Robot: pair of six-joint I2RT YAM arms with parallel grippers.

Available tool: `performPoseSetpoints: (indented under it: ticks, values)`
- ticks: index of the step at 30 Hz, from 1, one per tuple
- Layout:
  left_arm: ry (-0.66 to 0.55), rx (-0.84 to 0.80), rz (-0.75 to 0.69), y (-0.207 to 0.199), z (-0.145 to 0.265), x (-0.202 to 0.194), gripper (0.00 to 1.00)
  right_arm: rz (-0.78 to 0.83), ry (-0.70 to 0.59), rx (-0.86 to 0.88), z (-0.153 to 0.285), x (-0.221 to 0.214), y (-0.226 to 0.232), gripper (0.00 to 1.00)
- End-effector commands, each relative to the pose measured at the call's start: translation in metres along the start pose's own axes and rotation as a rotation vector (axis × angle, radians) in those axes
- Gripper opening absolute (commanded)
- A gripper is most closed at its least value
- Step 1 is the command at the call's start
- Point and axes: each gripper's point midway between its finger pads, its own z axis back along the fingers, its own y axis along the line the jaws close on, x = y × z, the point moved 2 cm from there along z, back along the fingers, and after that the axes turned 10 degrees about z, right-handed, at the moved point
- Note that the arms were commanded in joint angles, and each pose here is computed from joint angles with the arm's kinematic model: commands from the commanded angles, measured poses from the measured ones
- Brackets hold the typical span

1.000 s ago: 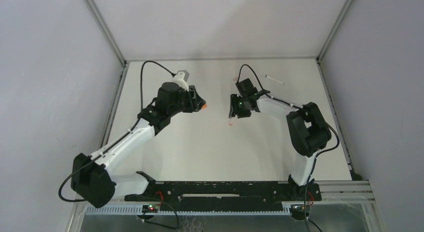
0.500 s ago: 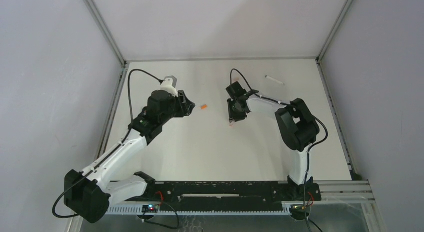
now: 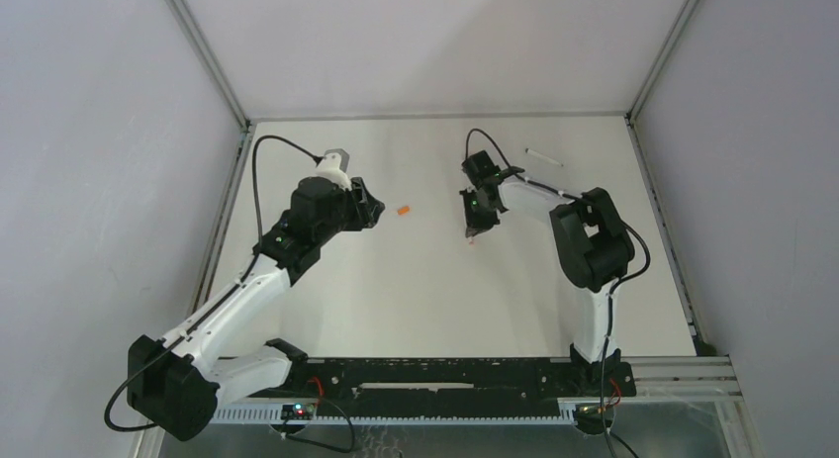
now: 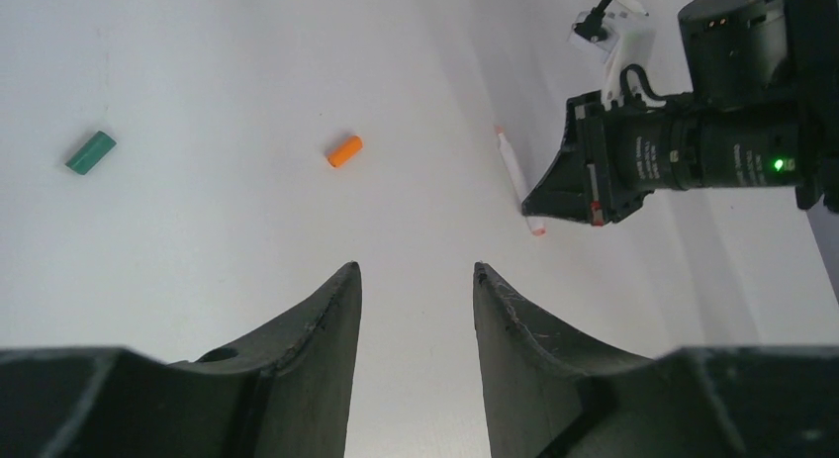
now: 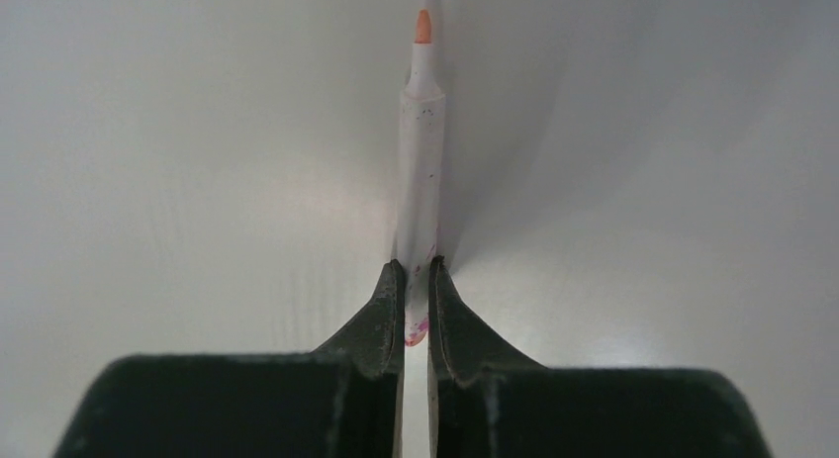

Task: Insert the pens into the pen caps
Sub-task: Pick up the pen from the center of the board.

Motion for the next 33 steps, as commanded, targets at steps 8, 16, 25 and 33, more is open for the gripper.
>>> performPoseSetpoints:
  ticks: [8,16,25,33]
  values:
    - [-0.039,-0.024,-0.027,-0.002,0.006,0.011,0.50,0.148,0.036,-0.071,0.017,0.030,-0.087,0.06]
    - [-0.018,-0.040,-0.031,-0.006,0.004,0.010,0.51,0.294,-0.039,-0.152,0.010,0.082,-0.120,0.07]
    - [0.007,-0.030,-0.037,-0.007,0.001,0.011,0.51,0.364,-0.106,-0.063,-0.006,0.137,-0.132,0.11]
    - [0.021,-0.024,-0.042,-0.009,-0.003,0.014,0.52,0.367,-0.154,-0.083,-0.022,0.163,-0.141,0.16]
